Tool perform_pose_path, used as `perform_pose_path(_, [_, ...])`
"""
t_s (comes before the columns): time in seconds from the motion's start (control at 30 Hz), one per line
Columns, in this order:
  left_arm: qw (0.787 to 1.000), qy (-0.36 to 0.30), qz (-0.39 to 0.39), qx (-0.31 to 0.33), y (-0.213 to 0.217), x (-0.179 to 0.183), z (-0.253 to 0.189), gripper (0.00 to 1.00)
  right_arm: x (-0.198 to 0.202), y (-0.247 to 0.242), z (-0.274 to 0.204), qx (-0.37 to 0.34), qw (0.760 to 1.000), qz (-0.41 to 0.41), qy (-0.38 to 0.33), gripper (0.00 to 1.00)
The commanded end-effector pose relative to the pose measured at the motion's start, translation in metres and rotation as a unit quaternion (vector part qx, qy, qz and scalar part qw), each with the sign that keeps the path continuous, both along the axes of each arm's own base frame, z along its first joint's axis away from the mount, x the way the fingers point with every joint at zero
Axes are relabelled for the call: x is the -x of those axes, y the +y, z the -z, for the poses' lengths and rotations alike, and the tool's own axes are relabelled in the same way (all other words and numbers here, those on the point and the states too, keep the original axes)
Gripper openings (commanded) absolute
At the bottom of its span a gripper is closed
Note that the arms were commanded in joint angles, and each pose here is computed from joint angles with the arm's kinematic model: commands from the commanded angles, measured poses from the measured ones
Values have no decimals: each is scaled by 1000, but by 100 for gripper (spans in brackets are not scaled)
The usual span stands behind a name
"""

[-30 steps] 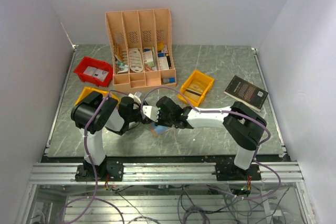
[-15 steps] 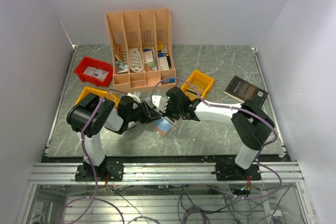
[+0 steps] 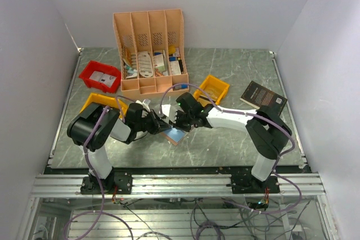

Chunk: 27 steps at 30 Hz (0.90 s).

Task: Put the credit cards into the card holder
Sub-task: Adjust the card holder at the center of the board.

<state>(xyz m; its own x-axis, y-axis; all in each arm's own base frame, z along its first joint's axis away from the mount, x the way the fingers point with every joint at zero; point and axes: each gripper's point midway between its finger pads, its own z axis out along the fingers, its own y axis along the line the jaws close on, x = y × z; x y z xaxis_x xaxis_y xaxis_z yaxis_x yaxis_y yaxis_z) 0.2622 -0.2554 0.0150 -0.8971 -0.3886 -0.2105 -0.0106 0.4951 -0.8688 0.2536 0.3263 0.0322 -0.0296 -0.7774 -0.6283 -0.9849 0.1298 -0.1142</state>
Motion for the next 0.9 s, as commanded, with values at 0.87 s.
perform_pose_path(0.87, [997, 31, 6, -77, 18, 13, 38, 9, -25, -2, -5, 18, 997, 69, -42, 0])
